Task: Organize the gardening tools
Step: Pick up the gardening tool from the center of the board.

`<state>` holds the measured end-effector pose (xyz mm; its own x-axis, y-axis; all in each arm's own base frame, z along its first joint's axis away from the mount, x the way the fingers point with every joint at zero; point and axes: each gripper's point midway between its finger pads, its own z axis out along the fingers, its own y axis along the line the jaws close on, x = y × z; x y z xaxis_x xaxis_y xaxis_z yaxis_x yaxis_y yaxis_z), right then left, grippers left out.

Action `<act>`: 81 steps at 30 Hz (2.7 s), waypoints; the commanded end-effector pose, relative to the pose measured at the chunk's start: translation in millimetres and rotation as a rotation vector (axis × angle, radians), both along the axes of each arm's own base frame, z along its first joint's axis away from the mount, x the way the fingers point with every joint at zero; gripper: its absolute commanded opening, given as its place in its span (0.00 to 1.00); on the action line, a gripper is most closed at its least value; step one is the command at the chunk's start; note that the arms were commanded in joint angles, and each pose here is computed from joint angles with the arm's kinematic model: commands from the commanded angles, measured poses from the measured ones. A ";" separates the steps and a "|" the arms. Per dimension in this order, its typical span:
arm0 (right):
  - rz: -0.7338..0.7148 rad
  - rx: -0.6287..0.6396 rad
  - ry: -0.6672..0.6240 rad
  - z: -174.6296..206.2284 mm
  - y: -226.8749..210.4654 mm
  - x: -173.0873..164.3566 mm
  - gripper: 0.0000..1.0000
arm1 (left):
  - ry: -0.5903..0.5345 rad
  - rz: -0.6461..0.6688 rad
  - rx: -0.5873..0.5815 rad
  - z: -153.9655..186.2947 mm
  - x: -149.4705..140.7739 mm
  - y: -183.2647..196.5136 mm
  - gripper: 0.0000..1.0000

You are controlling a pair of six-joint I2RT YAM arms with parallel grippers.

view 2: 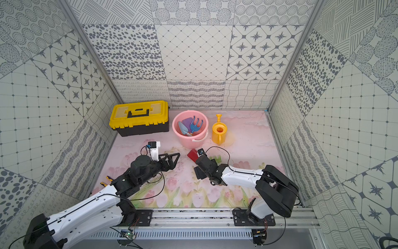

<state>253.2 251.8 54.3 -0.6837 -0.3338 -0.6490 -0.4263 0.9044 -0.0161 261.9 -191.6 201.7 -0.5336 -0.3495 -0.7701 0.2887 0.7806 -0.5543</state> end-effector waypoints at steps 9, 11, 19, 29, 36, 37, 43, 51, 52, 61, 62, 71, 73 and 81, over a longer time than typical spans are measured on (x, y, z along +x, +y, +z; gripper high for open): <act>-0.043 -0.051 0.052 -16.1 -12.0 4.7 0.76 | -0.007 0.000 -0.013 5.1 1.6 -2.0 0.99; -0.013 -0.034 0.088 -20.7 -6.6 -1.5 0.68 | -0.009 -0.001 -0.015 5.9 1.4 -2.0 0.99; 0.005 -0.020 0.111 -24.5 -4.9 -8.3 0.39 | 0.006 -0.003 -0.013 5.6 1.1 -2.8 0.99; 0.036 0.033 0.089 -9.1 -3.1 -20.1 0.00 | 0.044 0.007 0.003 2.5 2.4 -2.7 1.00; 0.151 0.076 0.031 15.0 8.5 -44.0 0.00 | 0.041 0.055 -0.007 -0.5 5.1 4.6 0.99; 0.174 0.083 0.015 19.7 12.4 -47.5 0.00 | 0.029 0.045 -0.015 0.8 3.9 3.6 0.99; 0.339 0.094 -0.121 55.7 44.0 -70.0 0.00 | 0.056 0.062 -0.063 3.0 -5.4 11.3 0.95; 0.342 0.118 -0.282 88.7 53.2 -67.7 0.00 | 0.133 -0.026 -0.187 8.1 -26.4 -0.1 0.79; 0.331 0.129 -0.293 92.1 50.9 -67.0 0.00 | 0.151 -0.030 -0.185 4.4 -27.3 -1.1 0.77; 0.256 0.234 -0.387 124.8 25.7 -65.3 0.00 | 0.240 -0.082 -0.211 -18.8 -24.1 -21.8 0.61; 0.256 0.221 -0.381 118.2 22.9 -66.2 0.00 | 0.245 -0.093 -0.224 -17.9 -23.5 -25.5 0.61; 0.245 0.201 -0.369 111.2 21.3 -65.1 0.00 | 0.178 -0.117 -0.283 5.6 -16.7 -33.5 0.54; 0.240 0.195 -0.369 109.9 20.0 -64.5 0.00 | 0.154 -0.108 -0.292 11.1 -14.9 -31.8 0.54; 0.245 0.189 -0.361 107.0 22.3 -64.3 0.00 | 0.077 -0.093 -0.313 27.7 -13.2 -26.0 0.50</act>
